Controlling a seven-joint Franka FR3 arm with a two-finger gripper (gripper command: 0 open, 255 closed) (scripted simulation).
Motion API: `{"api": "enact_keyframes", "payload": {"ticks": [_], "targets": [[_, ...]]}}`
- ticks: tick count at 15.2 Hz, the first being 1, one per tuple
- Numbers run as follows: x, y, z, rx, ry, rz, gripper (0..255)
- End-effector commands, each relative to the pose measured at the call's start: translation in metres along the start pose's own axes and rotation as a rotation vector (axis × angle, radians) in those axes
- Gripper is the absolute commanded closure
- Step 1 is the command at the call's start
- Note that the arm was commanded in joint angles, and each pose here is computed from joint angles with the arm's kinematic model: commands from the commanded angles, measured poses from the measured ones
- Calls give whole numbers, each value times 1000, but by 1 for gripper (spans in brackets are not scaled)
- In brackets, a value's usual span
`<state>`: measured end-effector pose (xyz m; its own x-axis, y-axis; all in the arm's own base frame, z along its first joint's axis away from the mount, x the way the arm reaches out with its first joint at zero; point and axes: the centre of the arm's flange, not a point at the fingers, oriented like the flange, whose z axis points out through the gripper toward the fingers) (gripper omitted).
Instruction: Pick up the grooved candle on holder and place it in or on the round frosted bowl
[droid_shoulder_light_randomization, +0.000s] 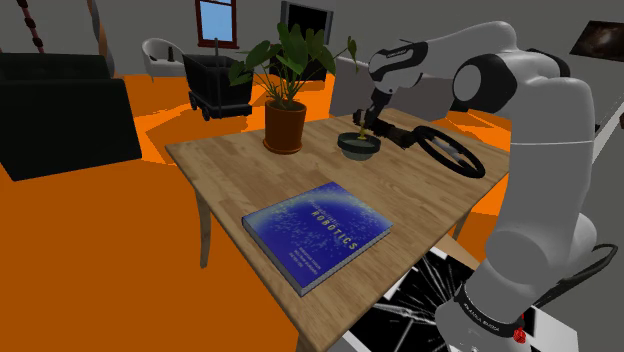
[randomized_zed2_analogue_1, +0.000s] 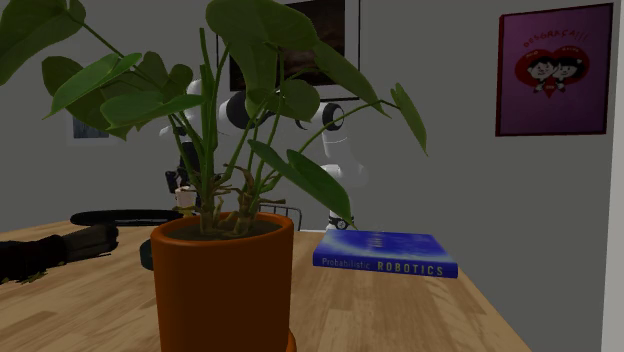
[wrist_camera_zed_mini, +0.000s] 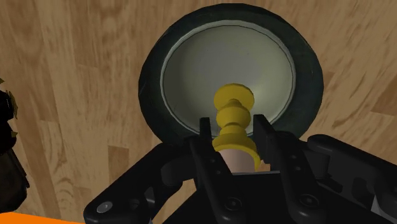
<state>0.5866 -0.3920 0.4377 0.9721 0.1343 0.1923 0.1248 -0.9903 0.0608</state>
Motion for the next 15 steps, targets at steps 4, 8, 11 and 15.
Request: {"api": "enact_keyframes", "payload": {"ticks": [4, 8, 11, 15], "targets": [[0, 0, 0, 0, 0, 0, 0], [0, 0, 0, 0, 0, 0, 0], [0, 0, -40, 0, 0, 0, 0], [0, 0, -50, 0, 0, 0, 0]]}}
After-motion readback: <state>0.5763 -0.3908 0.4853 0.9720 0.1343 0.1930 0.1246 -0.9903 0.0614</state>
